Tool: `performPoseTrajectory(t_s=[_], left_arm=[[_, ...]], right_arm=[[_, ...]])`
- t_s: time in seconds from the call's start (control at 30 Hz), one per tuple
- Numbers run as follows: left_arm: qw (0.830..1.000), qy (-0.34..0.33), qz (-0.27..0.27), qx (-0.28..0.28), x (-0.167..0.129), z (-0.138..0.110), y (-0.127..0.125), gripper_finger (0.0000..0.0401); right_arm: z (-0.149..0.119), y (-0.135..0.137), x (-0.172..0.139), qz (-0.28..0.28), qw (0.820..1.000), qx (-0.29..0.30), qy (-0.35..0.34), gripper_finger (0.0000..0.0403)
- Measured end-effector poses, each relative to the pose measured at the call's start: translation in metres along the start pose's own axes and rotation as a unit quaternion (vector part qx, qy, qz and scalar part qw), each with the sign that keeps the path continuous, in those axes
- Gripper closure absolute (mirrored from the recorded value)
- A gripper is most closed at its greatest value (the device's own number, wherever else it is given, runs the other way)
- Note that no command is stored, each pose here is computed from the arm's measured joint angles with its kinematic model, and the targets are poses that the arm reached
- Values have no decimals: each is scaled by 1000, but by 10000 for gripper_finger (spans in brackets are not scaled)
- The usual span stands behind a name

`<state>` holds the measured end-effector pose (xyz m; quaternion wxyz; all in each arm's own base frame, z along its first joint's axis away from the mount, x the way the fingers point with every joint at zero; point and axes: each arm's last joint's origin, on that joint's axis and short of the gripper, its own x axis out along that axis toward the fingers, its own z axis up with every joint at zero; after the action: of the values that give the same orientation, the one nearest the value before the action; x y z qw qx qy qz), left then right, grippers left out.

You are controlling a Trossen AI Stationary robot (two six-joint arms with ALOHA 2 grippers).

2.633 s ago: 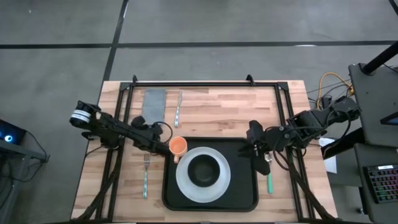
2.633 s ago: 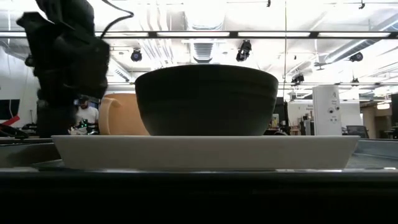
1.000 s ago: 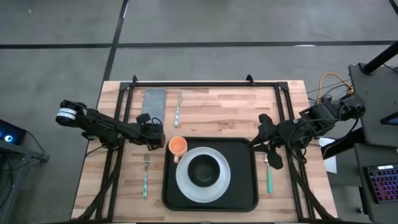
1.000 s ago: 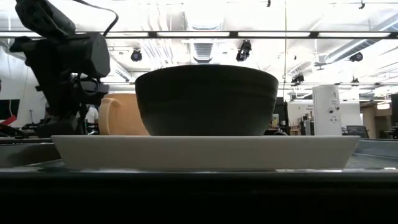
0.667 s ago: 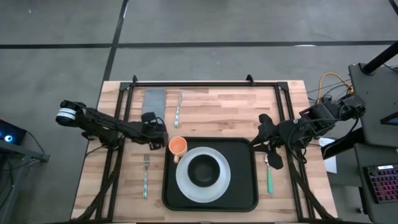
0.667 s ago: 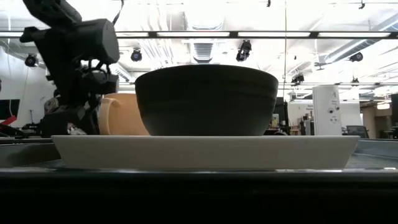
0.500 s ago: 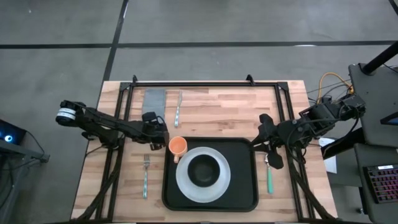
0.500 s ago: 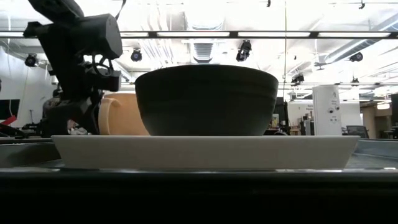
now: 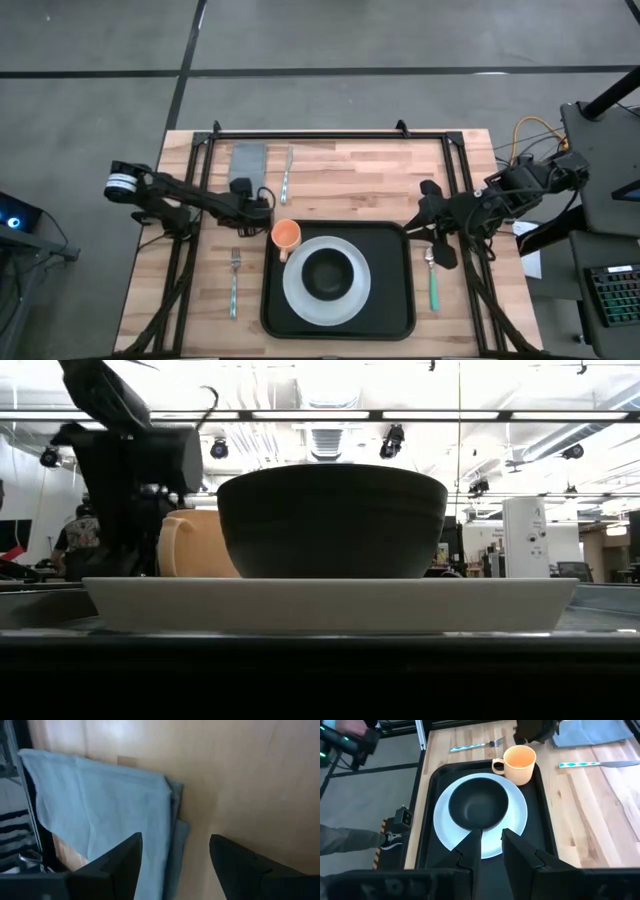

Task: Set up tray
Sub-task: Put the gray napkin on the black serving tray to the right side of the white plate

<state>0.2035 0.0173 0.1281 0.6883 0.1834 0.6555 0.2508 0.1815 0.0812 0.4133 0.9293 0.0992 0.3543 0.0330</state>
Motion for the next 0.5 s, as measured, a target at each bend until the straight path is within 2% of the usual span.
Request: performPoseTrajectory(t_s=[0.2,0.5], left_arm=[[998,45,39,13,20,1,-1,189],[999,31,20,4,23,-6,1,192]], right_arm=[[-1,-2,-6,3,1000,8,-8,335],[-1,-2,-8,4,1000,11,-11,335]])
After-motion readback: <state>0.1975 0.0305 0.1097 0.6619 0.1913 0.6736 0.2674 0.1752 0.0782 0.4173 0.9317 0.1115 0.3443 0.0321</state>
